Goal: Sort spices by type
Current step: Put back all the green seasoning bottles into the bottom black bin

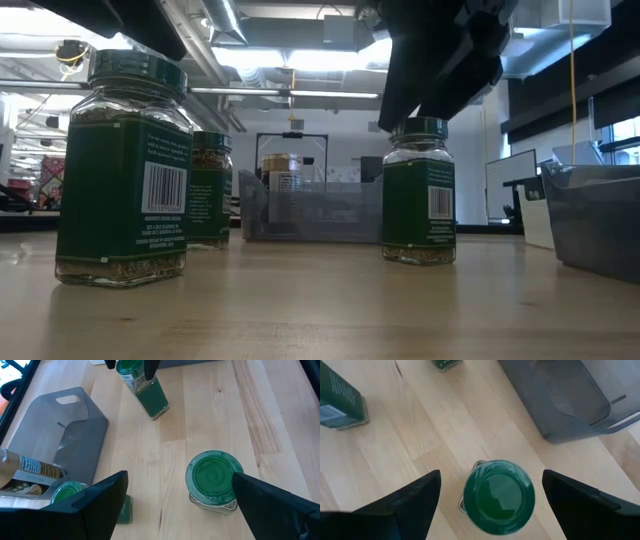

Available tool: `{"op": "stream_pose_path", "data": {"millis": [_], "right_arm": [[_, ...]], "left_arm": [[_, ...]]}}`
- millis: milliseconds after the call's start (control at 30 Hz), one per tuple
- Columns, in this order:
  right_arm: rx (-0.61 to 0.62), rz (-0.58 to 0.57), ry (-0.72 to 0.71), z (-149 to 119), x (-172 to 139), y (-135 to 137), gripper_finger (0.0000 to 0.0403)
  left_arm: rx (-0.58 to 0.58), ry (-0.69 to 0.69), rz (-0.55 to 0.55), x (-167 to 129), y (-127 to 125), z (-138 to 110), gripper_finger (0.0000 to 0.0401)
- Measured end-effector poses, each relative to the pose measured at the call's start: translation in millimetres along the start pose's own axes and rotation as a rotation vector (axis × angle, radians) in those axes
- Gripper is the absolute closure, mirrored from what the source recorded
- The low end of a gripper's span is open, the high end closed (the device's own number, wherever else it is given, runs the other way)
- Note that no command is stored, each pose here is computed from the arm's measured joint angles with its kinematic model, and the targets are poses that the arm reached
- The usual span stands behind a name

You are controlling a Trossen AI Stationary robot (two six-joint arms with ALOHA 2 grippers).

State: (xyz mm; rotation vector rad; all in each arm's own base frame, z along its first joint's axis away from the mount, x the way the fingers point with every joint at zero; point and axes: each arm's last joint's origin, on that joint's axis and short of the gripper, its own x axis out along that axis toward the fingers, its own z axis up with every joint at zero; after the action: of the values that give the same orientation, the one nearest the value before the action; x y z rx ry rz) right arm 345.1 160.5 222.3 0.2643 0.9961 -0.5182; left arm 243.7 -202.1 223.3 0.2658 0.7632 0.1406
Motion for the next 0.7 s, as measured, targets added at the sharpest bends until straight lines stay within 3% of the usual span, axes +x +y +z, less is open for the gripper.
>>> {"op": "stream_pose_path", "data": {"millis": [167, 533, 700], "right_arm": [[-0.001, 0.02, 0.037, -2, 3, 2, 0.008], [-0.025, -0.014, 0.066, -4, 18, 3, 0.0199], [-0.076, -0.018, 0.07, -8, 12, 2, 0.0199]], "left_arm": [[-0.002, 0.0, 0.0, 0, 0, 0, 0.0047], [-0.005, -0.002, -0.001, 0, 0, 0, 0.0047], [-0.005, -0.002, -0.001, 0, 0, 0, 0.0047]]}}
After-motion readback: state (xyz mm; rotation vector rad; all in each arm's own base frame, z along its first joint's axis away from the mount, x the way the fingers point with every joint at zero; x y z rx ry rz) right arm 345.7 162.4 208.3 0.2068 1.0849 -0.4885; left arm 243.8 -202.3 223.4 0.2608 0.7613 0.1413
